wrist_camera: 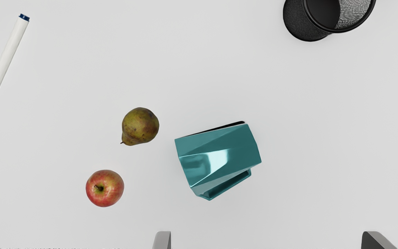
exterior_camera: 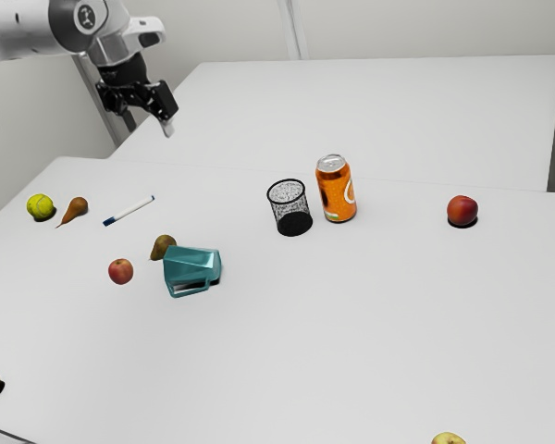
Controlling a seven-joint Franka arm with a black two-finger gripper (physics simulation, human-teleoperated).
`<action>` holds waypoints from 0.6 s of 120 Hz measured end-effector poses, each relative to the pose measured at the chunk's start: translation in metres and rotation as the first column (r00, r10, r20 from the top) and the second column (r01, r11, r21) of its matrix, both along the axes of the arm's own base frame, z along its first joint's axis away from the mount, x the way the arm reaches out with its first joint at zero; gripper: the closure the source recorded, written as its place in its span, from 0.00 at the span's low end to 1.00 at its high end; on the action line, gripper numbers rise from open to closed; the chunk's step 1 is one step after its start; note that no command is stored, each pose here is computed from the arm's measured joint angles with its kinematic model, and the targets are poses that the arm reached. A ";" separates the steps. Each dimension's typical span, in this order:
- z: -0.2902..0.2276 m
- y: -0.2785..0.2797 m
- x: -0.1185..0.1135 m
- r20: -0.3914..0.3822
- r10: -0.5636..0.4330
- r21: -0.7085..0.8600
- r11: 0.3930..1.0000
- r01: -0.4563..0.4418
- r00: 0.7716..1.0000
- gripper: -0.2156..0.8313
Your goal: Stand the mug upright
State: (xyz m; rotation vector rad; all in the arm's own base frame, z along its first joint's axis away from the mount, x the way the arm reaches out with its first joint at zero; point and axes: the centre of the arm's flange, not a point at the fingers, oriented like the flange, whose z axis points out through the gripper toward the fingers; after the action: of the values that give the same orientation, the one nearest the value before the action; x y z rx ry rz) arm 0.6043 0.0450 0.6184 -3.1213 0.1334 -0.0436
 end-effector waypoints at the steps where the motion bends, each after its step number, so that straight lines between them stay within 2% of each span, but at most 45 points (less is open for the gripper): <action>1: 0.000 0.000 -0.001 -0.001 -0.001 -0.001 1.000 0.001 1.000 0.21; 15: -0.003 0.008 -0.004 -0.006 0.004 -0.033 0.999 -0.004 1.000 0.21; 32: -0.048 0.049 -0.007 -0.082 0.089 -0.171 0.980 -0.102 0.993 0.21; 51: -0.113 0.093 -0.018 -0.169 0.152 -0.384 0.900 -0.207 0.974 0.21; 72: -0.169 0.119 -0.032 -0.204 0.159 -0.515 0.822 -0.244 0.966 0.21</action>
State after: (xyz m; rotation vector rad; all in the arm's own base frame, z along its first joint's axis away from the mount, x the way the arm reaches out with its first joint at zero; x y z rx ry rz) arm 0.5718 0.1639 0.4496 -3.6786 -0.2635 0.1990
